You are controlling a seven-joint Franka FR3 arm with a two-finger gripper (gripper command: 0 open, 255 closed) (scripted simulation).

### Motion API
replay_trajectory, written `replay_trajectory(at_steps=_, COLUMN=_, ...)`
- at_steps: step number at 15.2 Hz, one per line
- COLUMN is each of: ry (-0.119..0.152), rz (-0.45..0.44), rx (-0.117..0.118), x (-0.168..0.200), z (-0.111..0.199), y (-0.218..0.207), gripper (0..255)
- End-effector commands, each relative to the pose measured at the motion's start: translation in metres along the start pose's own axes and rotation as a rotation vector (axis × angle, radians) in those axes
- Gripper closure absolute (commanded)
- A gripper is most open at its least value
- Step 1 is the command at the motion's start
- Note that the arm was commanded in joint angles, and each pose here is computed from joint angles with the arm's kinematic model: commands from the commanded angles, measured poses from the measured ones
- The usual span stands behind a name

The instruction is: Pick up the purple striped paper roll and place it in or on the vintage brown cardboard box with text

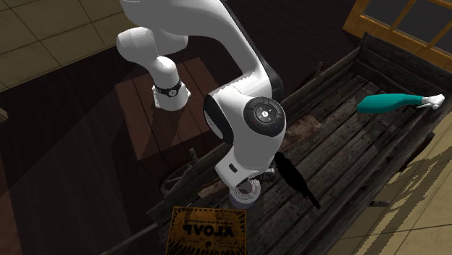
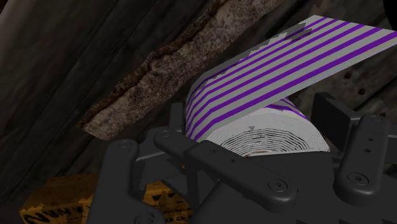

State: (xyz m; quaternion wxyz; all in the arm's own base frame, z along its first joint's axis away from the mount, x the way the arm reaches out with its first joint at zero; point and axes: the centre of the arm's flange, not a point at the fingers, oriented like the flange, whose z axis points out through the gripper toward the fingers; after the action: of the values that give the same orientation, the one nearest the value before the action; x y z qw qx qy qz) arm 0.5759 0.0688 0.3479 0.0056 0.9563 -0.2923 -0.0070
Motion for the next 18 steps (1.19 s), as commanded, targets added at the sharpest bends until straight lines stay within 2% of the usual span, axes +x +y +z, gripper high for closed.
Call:
replay_trajectory(at_steps=1, ry=0.0, rz=0.0, rx=0.0, x=0.0, z=0.0, y=0.0, gripper=0)
replay_trajectory(at_steps=2, ry=0.0, rz=0.0, rx=0.0, x=0.0, z=0.0, y=0.0, gripper=255)
replay_trajectory(at_steps=11, ry=0.0, rz=0.0, rx=0.0, x=0.0, z=0.0, y=0.0, gripper=255)
replay_trajectory(at_steps=18, ry=0.0, rz=0.0, rx=0.0, x=0.0, z=-0.037, y=0.001, gripper=255)
